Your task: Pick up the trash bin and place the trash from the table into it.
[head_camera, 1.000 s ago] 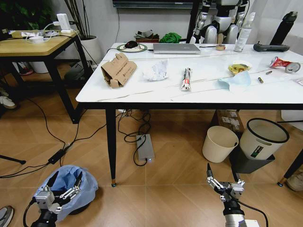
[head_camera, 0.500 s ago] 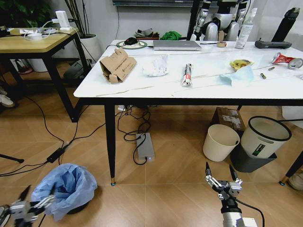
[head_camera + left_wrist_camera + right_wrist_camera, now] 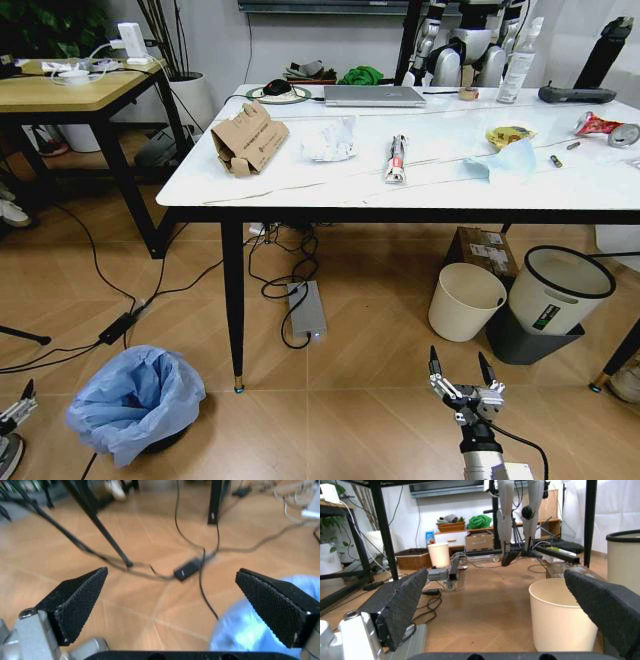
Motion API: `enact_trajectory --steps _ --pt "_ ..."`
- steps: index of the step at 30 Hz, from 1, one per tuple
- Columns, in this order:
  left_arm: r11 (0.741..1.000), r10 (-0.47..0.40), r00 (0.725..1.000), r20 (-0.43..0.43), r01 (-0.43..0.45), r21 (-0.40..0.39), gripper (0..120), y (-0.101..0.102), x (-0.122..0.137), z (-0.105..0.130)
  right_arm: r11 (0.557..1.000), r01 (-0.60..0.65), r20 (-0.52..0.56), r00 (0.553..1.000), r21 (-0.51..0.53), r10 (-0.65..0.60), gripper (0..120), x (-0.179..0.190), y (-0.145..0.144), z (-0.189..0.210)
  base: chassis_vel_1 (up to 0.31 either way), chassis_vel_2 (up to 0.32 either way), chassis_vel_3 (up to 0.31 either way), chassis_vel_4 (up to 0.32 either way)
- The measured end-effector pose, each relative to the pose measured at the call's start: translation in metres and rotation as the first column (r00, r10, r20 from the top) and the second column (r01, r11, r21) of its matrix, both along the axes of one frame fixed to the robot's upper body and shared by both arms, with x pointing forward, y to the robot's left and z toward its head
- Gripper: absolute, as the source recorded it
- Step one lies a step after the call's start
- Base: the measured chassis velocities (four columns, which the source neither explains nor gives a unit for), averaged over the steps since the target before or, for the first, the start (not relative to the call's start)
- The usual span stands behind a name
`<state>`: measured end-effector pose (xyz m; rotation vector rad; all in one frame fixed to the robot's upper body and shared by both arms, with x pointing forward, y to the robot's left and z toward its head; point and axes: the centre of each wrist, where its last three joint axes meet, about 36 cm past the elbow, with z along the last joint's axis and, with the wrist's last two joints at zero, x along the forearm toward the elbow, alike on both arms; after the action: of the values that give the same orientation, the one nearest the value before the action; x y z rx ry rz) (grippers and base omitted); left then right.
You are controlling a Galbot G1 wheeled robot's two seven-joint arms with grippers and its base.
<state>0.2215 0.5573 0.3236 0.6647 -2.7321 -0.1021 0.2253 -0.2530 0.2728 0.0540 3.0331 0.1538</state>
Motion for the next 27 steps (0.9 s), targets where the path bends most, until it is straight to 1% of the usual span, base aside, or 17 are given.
enact_trajectory --steps 1,4,5,7,12,15,18,19,23,26,27 --pt "1.0 0.001 1.0 -0.01 -0.001 -0.009 100 -0.002 0.0 -0.002 1.0 -0.002 0.0 1.0 0.003 0.002 100 0.001 0.001 -0.001 0.0 0.0 0.0 0.0" --pt "0.997 0.001 0.999 -0.05 -0.005 -0.077 100 -0.014 -0.004 -0.015 1.0 -0.015 -0.001 1.0 0.018 0.016 100 0.005 0.007 -0.003 0.0 0.0 0.0 0.0" --pt "0.997 0.001 0.999 -0.05 -0.005 -0.077 100 -0.014 -0.004 -0.015 1.0 -0.015 -0.001 1.0 0.018 0.016 100 0.005 0.007 -0.003 0.0 0.0 0.0 0.0" --pt "0.991 -0.009 0.997 -0.072 0.0 -0.13 100 -0.019 -0.002 -0.022 1.0 -0.016 -0.007 1.0 0.021 0.017 100 0.005 0.008 -0.006 0.0 0.0 0.0 0.0" --pt "0.976 -0.014 0.998 -0.061 0.0 -0.217 100 -0.02 0.008 -0.036 0.999 -0.023 -0.013 1.0 0.029 0.023 100 0.007 0.011 -0.01 0.0 0.0 0.0 0.0" --pt "0.971 -0.014 0.998 -0.064 -0.002 -0.24 100 -0.022 0.013 -0.043 0.999 -0.024 -0.015 1.0 0.03 0.024 100 0.007 0.012 -0.01 0.0 0.0 0.0 0.0" --pt "0.961 -0.01 0.997 -0.074 -0.011 -0.276 99 -0.028 0.022 -0.061 0.999 -0.024 -0.018 1.0 0.029 0.025 100 0.007 0.011 -0.011 0.0 0.0 0.0 0.0" --pt "0.961 -0.01 0.997 -0.074 -0.011 -0.276 99 -0.028 0.022 -0.061 0.999 -0.024 -0.018 1.0 0.029 0.025 100 0.007 0.011 -0.011 0.0 0.0 0.0 0.0" --pt "0.954 -0.015 0.996 -0.091 -0.012 -0.298 98 -0.035 0.028 -0.075 1.0 -0.019 -0.02 1.0 0.025 0.019 100 0.006 0.009 -0.011 0.0 0.0 0.0 0.0" --pt "0.954 -0.024 0.994 -0.108 -0.01 -0.301 91 -0.037 0.031 -0.085 1.0 -0.015 -0.021 1.0 0.021 0.015 100 0.006 0.007 -0.012 0.0 0.0 0.0 0.0" --pt "0.954 -0.024 0.994 -0.108 -0.01 -0.301 91 -0.037 0.031 -0.085 1.0 -0.015 -0.021 1.0 0.021 0.015 100 0.006 0.007 -0.012 0.0 0.0 0.0 0.0"
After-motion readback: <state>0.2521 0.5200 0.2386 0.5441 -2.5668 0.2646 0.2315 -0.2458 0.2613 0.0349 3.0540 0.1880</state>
